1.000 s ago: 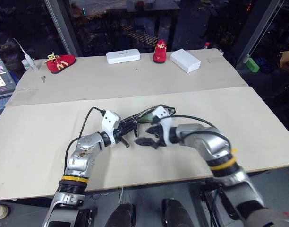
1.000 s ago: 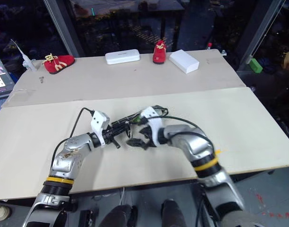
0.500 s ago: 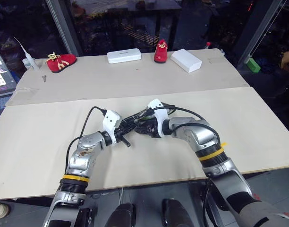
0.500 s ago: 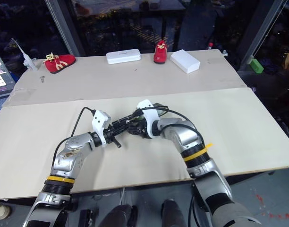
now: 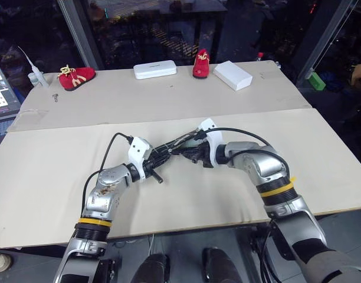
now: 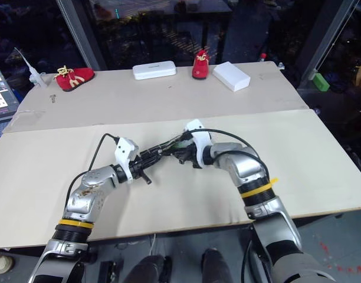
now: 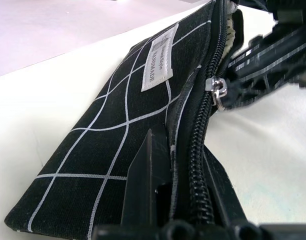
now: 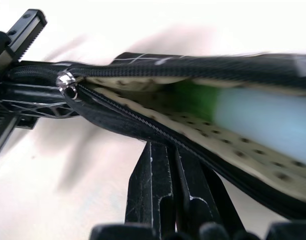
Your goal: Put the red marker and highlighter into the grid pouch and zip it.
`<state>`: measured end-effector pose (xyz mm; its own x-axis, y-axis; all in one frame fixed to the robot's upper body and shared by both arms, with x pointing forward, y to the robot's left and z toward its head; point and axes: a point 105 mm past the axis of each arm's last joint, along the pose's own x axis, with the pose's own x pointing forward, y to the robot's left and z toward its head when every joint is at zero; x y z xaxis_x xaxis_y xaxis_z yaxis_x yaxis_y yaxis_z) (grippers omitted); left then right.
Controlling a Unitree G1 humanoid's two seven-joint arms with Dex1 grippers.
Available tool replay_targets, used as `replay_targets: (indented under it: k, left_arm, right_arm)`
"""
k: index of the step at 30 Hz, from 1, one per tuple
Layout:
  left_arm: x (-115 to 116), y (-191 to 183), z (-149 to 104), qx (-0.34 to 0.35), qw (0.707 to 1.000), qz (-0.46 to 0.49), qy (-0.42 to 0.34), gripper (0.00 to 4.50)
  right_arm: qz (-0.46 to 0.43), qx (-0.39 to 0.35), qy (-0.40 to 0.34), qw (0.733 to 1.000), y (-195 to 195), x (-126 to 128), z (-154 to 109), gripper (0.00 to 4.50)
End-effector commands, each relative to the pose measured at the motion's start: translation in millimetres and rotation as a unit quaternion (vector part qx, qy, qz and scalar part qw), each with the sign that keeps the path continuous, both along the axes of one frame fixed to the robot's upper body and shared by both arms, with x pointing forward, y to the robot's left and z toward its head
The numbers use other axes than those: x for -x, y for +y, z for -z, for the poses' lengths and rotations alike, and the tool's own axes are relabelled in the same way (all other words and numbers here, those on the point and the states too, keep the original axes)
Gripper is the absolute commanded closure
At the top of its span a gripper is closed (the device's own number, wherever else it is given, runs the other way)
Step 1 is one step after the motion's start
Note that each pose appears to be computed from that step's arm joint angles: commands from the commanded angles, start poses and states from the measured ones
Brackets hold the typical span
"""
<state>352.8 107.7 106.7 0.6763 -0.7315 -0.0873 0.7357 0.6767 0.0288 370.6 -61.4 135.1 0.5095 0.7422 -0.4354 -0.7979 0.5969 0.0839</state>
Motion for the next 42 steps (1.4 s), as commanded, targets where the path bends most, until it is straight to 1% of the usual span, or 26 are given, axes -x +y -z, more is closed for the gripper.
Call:
replay_targets:
  k: [1, 4, 7, 9, 11, 13, 15, 19, 21, 22, 23, 26, 28, 30, 33, 35, 36, 37, 39, 40, 41, 42]
  left_arm:
    - [0, 4, -11, 0.001, 1.0, -0.001, -0.021, 4.5]
    - [0, 5, -10, 0.0, 1.0, 0.0, -0.02, 4.5]
    - [1, 5, -9, -0.002, 1.0, 0.001, -0.019, 4.5]
    - [0, 5, -10, -0.002, 1.0, 0.002, -0.019, 4.5]
    - [-1, 4, -10, -0.002, 1.0, 0.004, -0.019, 4.5]
    - [-1, 3, -11, -0.003, 1.0, 0.006, -0.021, 4.5]
    - [-2, 3, -11, -0.003, 1.0, 0.007, -0.021, 4.5]
    - [-1, 2, -13, -0.003, 1.0, 0.012, -0.025, 4.5]
    - [1, -1, -13, -0.007, 0.999, 0.025, -0.031, 4.5]
    - [1, -2, -13, -0.008, 0.999, 0.028, -0.033, 4.5]
    - [2, -4, -13, -0.016, 0.998, 0.041, -0.04, 4.5]
    - [3, -16, -16, -0.05, 0.992, 0.091, -0.076, 4.5]
    - [3, -23, -17, -0.069, 0.985, 0.125, -0.099, 4.5]
    - [2, -26, -13, -0.092, 0.978, 0.148, -0.114, 4.5]
    - [-2, -27, -1, -0.133, 0.969, 0.165, -0.124, 4.5]
    - [-5, -29, 5, -0.146, 0.966, 0.174, -0.124, 4.5]
    - [-5, -30, 6, -0.146, 0.965, 0.178, -0.122, 3.78]
    - [-4, -33, 7, -0.145, 0.964, 0.186, -0.122, 3.65]
    - [-1, -38, 7, -0.139, 0.962, 0.2, -0.122, 2.87]
    - [2, -41, 4, -0.129, 0.963, 0.204, -0.12, 2.44]
    - [3, -43, 2, -0.121, 0.964, 0.205, -0.119, 2.14]
    - [9, -45, -1, -0.103, 0.966, 0.212, -0.111, 1.75]
  right_arm:
    - [0.009, 0.007, -0.055, 0.998, -41, -3, -28, 4.45]
    - [0.076, 0.044, -0.081, 0.993, -93, -17, -36, 4.45]
    - [0.126, 0.065, -0.1, 0.985, -130, -26, -45, 4.45]
    - [0.133, 0.064, -0.103, 0.984, -137, -27, -47, 4.45]
    - [0.124, 0.063, -0.1, 0.985, -134, -25, -44, 4.45]
    - [0.11, 0.055, -0.091, 0.988, -129, -21, -37, 3.84]
    - [0.101, 0.047, -0.088, 0.99, -125, -20, -34, 3.33]
    - [0.086, 0.034, -0.075, 0.993, -119, -15, -29, 1.82]
    - [0.082, 0.027, -0.053, 0.995, -120, -10, -24, 1.29]
    - [0.081, 0.025, -0.047, 0.995, -121, -9, -23, 0.91]
    - [0.066, 0.013, -0.042, 0.997, -127, -2, -26, 0.59]
    - [0.036, -0.008, -0.053, 0.998, -165, 25, -44, 0.59]
    - [0.015, -0.013, -0.056, 0.998, -177, 45, -49, 0.59]
    - [0.008, -0.01, -0.059, 0.998, -182, 59, -48, 0.59]
    - [0.019, -0.003, -0.06, 0.998, -184, 67, -41, 0.59]
    - [0.038, 0.002, -0.056, 0.998, -185, 67, -32, 0.59]
    - [0.047, 0.005, -0.054, 0.997, -186, 66, -29, 0.55]
    - [0.053, 0.009, -0.054, 0.997, -187, 65, -26, 0.55]
    - [0.054, 0.011, -0.053, 0.997, -186, 65, -22, 0.55]
    - [0.054, 0.014, -0.055, 0.997, -186, 65, -21, 0.55]
    - [0.054, 0.016, -0.057, 0.997, -186, 65, -20, 0.55]
    - [0.06, 0.018, -0.055, 0.997, -189, 64, -20, 0.55]
